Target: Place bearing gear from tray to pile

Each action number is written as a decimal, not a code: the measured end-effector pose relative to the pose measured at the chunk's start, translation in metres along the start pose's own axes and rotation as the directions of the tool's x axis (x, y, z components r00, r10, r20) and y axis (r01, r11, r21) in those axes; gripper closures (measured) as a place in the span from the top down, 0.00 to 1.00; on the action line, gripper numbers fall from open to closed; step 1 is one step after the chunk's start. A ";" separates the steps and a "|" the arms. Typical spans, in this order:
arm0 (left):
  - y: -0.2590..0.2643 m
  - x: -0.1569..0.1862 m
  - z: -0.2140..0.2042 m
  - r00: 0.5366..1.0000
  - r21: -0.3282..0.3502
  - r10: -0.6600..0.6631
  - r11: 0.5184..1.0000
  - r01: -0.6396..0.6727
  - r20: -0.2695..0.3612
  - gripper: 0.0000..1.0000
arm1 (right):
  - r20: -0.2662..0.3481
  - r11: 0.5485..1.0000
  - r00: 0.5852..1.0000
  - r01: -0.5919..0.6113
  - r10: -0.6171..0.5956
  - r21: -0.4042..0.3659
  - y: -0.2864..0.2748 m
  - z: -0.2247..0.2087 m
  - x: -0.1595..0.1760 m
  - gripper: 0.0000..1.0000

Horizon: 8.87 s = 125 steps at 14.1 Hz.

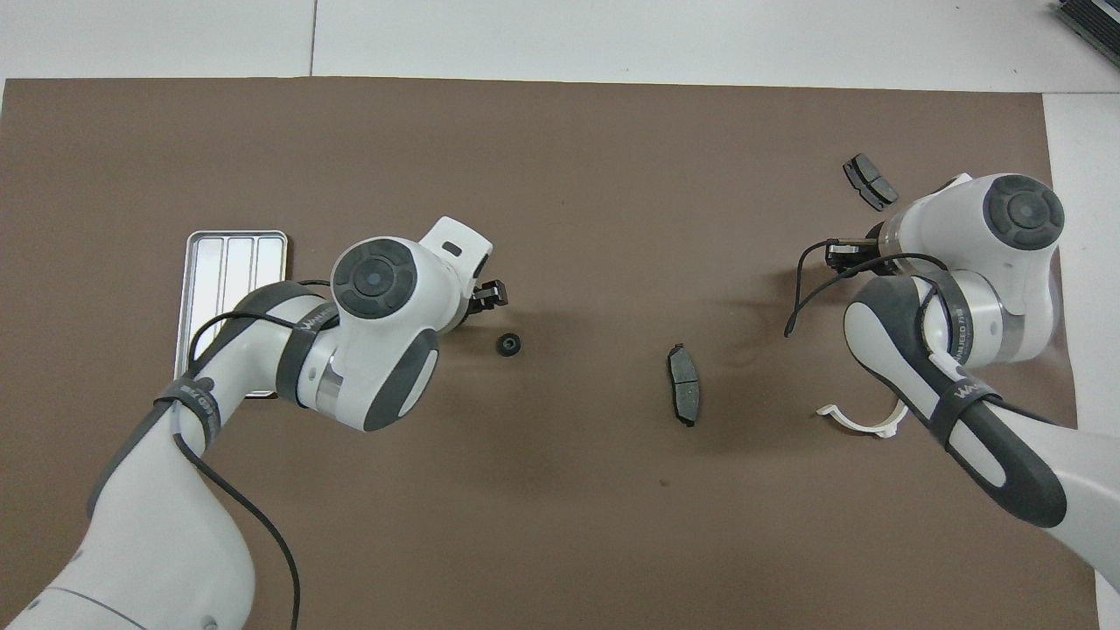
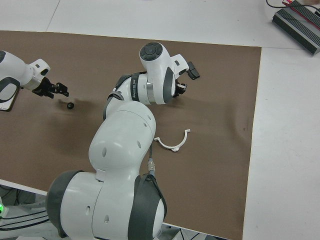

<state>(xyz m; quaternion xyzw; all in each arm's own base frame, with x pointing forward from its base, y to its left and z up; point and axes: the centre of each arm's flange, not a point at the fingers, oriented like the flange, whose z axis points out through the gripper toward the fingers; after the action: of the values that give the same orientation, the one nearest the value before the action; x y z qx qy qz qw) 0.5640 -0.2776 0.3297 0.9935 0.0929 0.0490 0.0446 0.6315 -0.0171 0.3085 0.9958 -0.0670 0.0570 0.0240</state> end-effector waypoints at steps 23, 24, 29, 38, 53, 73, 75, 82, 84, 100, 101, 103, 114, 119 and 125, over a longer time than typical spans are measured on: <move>-0.307 0.030 -0.019 0.954 0.042 0.229 0.969 -0.242 0.194 0.65 | -0.075 0.987 0.991 0.117 -0.109 0.114 -0.341 -0.084 -0.130 1.00; -0.314 0.026 -0.018 0.953 0.041 0.235 0.968 -0.247 0.193 0.63 | -0.072 0.985 0.991 0.121 -0.113 0.122 -0.357 -0.082 -0.136 1.00; -0.327 0.019 -0.015 0.953 0.040 0.241 0.967 -0.252 0.182 0.62 | -0.035 0.981 0.988 0.151 -0.147 0.125 -0.430 -0.042 -0.170 1.00; -0.324 0.007 -0.002 0.955 0.045 0.254 0.964 -0.263 0.153 0.55 | -0.064 0.975 0.978 0.202 -0.196 0.097 -0.454 -0.021 -0.177 0.78; -0.309 0.018 -0.017 0.952 0.047 0.283 0.956 -0.290 0.116 0.23 | -0.115 0.977 0.975 0.198 -0.187 0.085 -0.444 -0.020 -0.163 0.34; 0.048 -0.083 0.022 0.986 -0.009 0.162 0.987 -0.162 0.031 0.29 | 0.040 0.984 0.983 0.177 -0.178 0.028 -0.096 -0.011 -0.078 0.34; 0.048 -0.074 0.018 0.986 -0.007 0.164 0.986 -0.164 0.015 0.42 | 0.070 0.983 0.981 0.179 -0.181 0.025 -0.091 -0.012 -0.080 0.36; -0.034 0.054 -0.089 0.998 0.054 0.064 0.996 -0.065 0.024 0.90 | 0.059 0.985 0.986 0.150 -0.155 0.087 -0.121 -0.064 -0.073 1.00; -0.085 0.082 -0.120 0.995 0.067 0.092 0.993 -0.095 0.043 0.90 | 0.044 0.986 0.990 0.130 -0.136 0.106 -0.157 -0.075 -0.080 1.00; -0.220 0.065 -0.261 0.983 0.063 0.153 0.985 -0.160 0.098 1.00 | -0.043 0.969 0.974 0.226 -0.222 0.103 -0.459 -0.055 -0.173 1.00; -0.220 0.065 -0.260 0.983 0.064 0.153 0.985 -0.160 0.100 1.00 | -0.047 0.967 0.971 0.237 -0.233 0.095 -0.465 -0.048 -0.175 0.99; -0.221 0.064 -0.257 0.983 0.064 0.152 0.985 -0.159 0.107 1.00 | -0.048 0.968 0.971 0.239 -0.236 0.078 -0.468 -0.037 -0.175 0.98; -0.218 0.063 -0.255 0.981 0.069 0.160 0.983 -0.168 0.110 1.00 | -0.069 0.967 0.972 0.233 -0.226 0.106 -0.465 -0.019 -0.171 0.48; -0.217 0.063 -0.255 0.981 0.072 0.163 0.983 -0.171 0.108 1.00 | -0.066 0.971 0.976 0.214 -0.208 0.105 -0.466 -0.020 -0.173 0.23; -0.220 0.063 -0.256 0.982 0.074 0.157 0.983 -0.165 0.108 1.00 | -0.127 0.986 0.984 0.140 -0.129 0.085 -0.417 -0.046 -0.121 0.23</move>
<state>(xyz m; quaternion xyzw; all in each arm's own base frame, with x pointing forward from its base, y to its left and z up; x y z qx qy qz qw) 0.5595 -0.0300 0.5674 0.9999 0.0116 -0.0019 0.0042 0.5643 0.4138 0.3235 0.9928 0.0049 0.1185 -0.0150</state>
